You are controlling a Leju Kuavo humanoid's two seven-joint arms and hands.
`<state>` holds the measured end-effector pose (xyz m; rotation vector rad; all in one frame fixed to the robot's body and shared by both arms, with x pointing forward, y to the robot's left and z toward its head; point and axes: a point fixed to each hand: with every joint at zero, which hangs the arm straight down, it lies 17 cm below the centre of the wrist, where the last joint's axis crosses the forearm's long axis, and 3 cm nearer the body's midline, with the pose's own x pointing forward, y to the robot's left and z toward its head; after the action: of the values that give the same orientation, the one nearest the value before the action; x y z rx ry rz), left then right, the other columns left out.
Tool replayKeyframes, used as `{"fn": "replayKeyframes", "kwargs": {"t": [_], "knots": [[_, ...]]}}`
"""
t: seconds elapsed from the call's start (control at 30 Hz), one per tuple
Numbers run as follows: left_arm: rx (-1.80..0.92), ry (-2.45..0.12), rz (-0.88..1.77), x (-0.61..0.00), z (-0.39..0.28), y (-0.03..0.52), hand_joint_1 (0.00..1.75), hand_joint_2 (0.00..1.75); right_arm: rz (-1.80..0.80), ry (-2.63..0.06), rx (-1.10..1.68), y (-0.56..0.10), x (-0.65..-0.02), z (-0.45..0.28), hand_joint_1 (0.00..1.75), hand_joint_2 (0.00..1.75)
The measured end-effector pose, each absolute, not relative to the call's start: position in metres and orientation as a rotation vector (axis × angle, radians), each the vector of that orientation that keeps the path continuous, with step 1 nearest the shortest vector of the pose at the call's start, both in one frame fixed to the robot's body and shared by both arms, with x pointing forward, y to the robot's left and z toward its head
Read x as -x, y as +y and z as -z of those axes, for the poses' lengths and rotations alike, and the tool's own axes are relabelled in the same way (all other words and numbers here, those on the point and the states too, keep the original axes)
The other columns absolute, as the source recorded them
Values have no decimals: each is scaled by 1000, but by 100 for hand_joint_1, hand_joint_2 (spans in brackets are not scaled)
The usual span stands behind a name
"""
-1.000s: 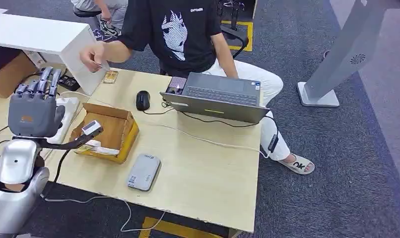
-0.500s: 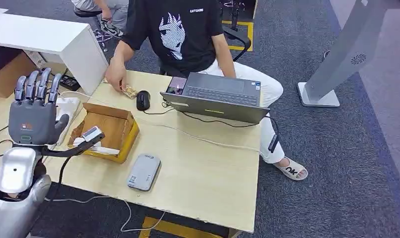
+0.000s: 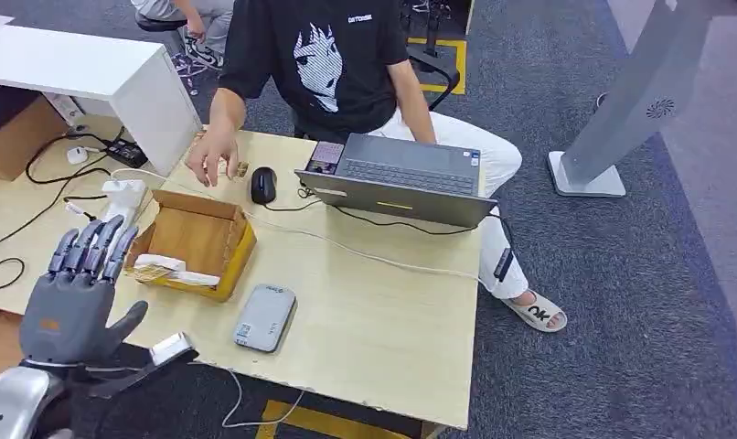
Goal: Pass the card to the sensor for recognition and then transmit it.
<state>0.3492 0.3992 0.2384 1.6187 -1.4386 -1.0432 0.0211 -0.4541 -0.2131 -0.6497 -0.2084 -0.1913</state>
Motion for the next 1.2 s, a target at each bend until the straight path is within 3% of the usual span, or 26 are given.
{"fn": "replayKeyframes", "kwargs": {"t": [0.63,1.2], "knots": [[-1465,-1207,1063,-341,-191,437,0,175,35,-233,659,-440,-37,184,0,175],[-1570,-971,1095,-364,-160,489,0,175,-112,-283,676,-444,-58,179,0,175]]}}
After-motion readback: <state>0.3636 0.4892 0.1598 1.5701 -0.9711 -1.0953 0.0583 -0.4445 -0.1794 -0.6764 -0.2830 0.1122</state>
